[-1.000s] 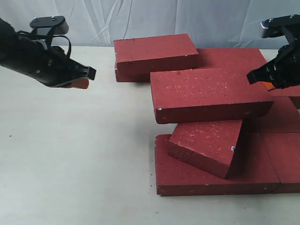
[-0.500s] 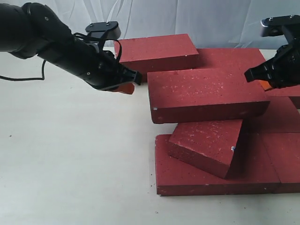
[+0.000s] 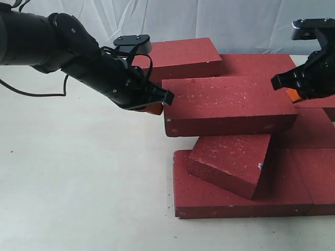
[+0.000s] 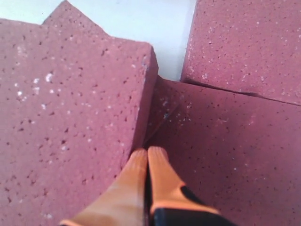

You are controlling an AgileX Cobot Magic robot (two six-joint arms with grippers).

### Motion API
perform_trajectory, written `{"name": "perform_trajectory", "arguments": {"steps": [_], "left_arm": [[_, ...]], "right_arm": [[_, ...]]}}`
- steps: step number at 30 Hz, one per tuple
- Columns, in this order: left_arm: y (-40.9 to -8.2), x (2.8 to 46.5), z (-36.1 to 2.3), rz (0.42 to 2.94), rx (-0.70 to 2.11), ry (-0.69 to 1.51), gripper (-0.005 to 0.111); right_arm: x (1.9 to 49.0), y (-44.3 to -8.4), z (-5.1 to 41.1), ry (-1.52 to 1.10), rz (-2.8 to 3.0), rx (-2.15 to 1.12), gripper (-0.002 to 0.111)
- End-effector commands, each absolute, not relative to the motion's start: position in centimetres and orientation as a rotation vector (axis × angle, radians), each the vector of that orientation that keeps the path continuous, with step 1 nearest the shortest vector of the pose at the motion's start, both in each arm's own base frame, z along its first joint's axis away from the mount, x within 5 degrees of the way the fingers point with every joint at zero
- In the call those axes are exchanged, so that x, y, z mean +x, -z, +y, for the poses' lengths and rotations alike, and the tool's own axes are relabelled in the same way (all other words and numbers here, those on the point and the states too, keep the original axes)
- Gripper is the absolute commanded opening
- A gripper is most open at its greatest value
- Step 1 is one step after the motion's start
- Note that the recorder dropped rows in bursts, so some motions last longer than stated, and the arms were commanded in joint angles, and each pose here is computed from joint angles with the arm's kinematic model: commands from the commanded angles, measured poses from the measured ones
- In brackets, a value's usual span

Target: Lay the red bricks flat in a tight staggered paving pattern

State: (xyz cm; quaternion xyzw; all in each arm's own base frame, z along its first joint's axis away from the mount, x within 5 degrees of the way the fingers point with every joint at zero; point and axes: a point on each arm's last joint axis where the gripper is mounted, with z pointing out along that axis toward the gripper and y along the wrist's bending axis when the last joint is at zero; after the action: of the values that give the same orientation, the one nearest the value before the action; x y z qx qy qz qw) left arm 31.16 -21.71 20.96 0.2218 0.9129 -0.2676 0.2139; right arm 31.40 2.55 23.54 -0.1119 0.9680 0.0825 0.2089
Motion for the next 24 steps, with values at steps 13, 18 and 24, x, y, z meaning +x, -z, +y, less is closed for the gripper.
{"name": "perform_trajectory", "arguments": {"steps": [13, 18, 24], "left_arm": [[-25.3, 30.5, -20.1, 2.437, 0.606, 0.690, 0.000], [-26.3, 30.4, -18.1, 2.463, 0.635, 0.654, 0.000], [-27.7, 30.5, -14.5, 2.506, 0.581, 0.537, 0.000]], "right_arm": [[29.5, -27.8, 4.6, -0.375, 2.560, -0.290, -0.001], [29.6, -28.5, 7.3, -0.403, 2.501, -0.387, -0.001], [30.2, -29.2, 11.4, -0.483, 2.423, -0.446, -0.001]]}}
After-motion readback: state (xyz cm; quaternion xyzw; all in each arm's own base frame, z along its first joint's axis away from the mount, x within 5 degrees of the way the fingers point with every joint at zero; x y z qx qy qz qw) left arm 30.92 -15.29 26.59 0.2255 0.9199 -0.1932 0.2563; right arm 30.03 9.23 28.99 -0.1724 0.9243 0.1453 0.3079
